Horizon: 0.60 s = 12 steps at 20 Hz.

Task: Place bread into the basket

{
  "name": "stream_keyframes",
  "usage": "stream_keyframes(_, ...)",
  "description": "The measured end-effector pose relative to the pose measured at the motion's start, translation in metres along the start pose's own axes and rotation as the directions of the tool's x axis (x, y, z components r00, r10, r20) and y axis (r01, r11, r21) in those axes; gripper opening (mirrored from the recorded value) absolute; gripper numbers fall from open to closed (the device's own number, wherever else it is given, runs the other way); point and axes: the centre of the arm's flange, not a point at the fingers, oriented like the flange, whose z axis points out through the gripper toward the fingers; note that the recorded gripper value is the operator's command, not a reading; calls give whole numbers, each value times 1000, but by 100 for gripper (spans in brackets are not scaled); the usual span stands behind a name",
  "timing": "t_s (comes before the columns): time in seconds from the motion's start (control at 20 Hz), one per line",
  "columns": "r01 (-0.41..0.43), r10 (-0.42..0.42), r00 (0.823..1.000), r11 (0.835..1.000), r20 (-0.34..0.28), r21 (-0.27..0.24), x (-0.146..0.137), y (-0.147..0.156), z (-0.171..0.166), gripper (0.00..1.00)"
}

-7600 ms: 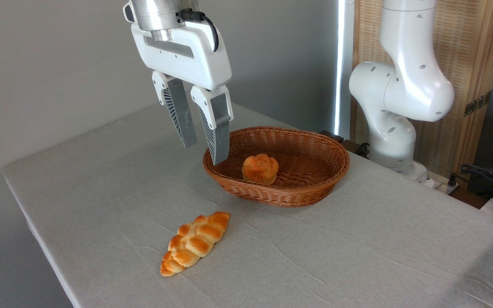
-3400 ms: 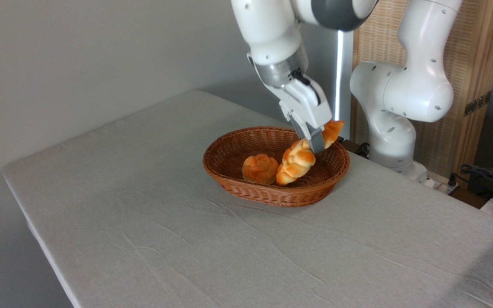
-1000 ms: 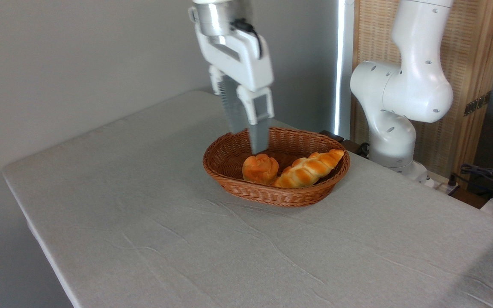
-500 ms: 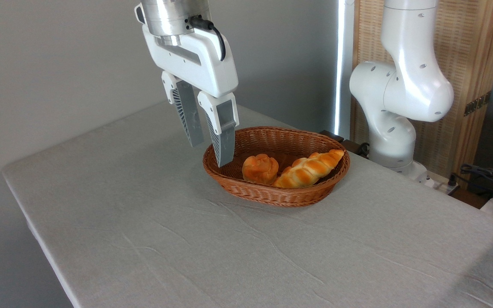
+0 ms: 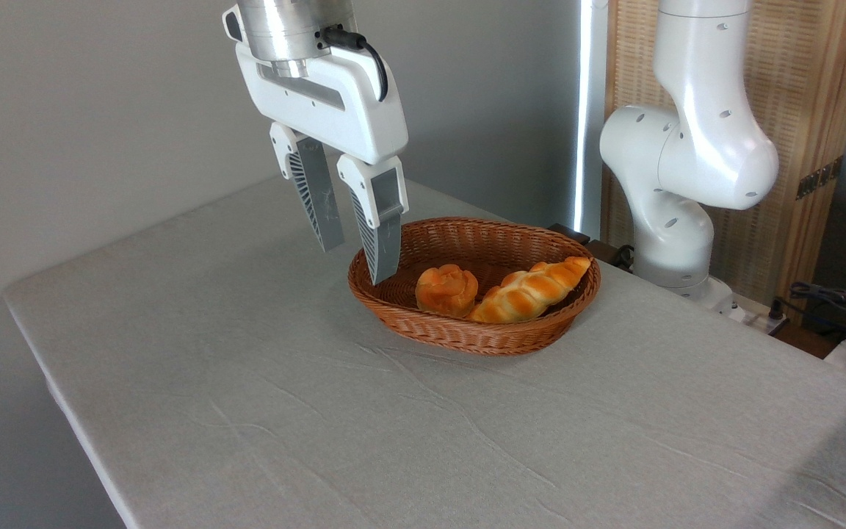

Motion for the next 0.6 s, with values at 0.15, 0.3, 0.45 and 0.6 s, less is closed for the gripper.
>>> stream_keyframes(0.15, -3, 3, 1000, 1000, 7, 6, 1, 0, 1, 100)
stream_keyframes(0.3, -4, 4, 1000, 1000, 8, 6, 1, 1, 1, 100)
stream_keyframes(0.45, -4, 4, 1000, 1000, 8, 6, 1, 1, 1, 100)
stream_keyframes(0.6, -4, 4, 1000, 1000, 8, 6, 1, 1, 1, 100)
